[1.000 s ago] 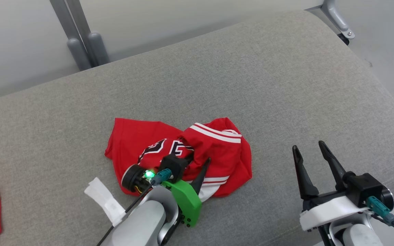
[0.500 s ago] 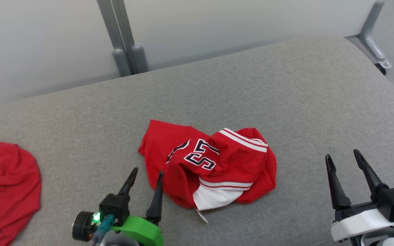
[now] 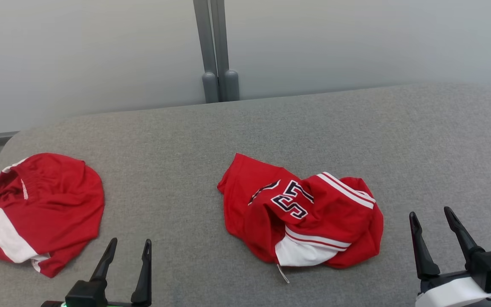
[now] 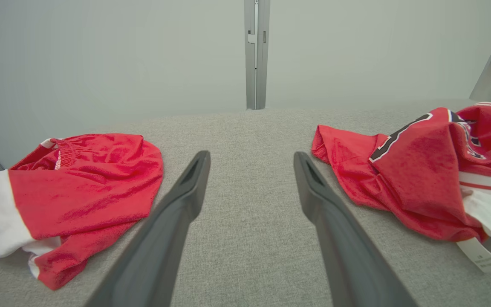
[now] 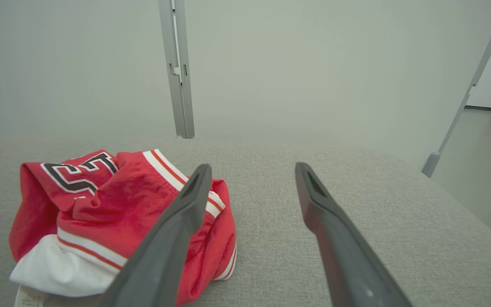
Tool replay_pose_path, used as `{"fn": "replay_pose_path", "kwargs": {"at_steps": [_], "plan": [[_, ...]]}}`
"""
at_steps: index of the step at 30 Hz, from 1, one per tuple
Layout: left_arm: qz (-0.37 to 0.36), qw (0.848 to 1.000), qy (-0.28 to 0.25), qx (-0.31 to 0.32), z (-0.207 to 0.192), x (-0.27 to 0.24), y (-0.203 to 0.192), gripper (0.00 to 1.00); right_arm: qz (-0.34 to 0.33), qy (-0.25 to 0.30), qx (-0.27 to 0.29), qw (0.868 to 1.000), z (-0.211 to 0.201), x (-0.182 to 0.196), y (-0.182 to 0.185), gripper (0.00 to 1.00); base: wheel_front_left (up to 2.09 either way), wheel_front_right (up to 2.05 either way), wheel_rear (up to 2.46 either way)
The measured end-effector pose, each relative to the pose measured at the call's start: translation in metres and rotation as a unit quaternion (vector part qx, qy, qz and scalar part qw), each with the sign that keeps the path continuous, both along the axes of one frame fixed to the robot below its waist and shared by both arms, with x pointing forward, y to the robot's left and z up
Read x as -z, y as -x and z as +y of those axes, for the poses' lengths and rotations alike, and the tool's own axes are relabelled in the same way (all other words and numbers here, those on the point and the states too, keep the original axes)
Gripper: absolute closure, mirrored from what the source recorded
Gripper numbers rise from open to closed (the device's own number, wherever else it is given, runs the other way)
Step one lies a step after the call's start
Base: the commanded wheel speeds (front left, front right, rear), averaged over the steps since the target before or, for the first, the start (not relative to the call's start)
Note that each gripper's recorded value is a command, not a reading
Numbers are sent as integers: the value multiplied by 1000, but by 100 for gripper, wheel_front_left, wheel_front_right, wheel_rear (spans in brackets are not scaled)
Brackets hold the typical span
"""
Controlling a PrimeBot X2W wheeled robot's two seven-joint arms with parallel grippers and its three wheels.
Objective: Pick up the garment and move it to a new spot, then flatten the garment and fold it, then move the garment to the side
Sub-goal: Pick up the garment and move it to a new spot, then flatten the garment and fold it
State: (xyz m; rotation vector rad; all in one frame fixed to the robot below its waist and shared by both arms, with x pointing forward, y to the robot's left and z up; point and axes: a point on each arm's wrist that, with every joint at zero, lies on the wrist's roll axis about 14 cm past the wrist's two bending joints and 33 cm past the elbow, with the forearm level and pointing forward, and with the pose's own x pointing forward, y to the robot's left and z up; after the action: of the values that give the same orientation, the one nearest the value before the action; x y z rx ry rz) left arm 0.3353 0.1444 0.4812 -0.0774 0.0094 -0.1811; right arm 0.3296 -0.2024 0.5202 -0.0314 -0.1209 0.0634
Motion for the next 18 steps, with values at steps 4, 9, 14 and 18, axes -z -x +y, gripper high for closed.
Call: {"fn": "replay_pose_path", "kwargs": {"at_steps": [4,9,14,18], "plan": [[-9,1000,9,-14,11,-4,6,0,4,3,-6,1000,4,3,0,0,0,0,0],[-20,1000,9,-18,13,-10,7,0,5,2,-7,1000,5,4,0,0,0,0,0],[-19,1000,5,-20,14,-8,6,0,9,3,-9,1000,6,6,0,0,0,0,0],[-15,1000,5,-25,16,-6,6,0,10,3,-11,1000,7,7,-1,0,0,0,0]]}}
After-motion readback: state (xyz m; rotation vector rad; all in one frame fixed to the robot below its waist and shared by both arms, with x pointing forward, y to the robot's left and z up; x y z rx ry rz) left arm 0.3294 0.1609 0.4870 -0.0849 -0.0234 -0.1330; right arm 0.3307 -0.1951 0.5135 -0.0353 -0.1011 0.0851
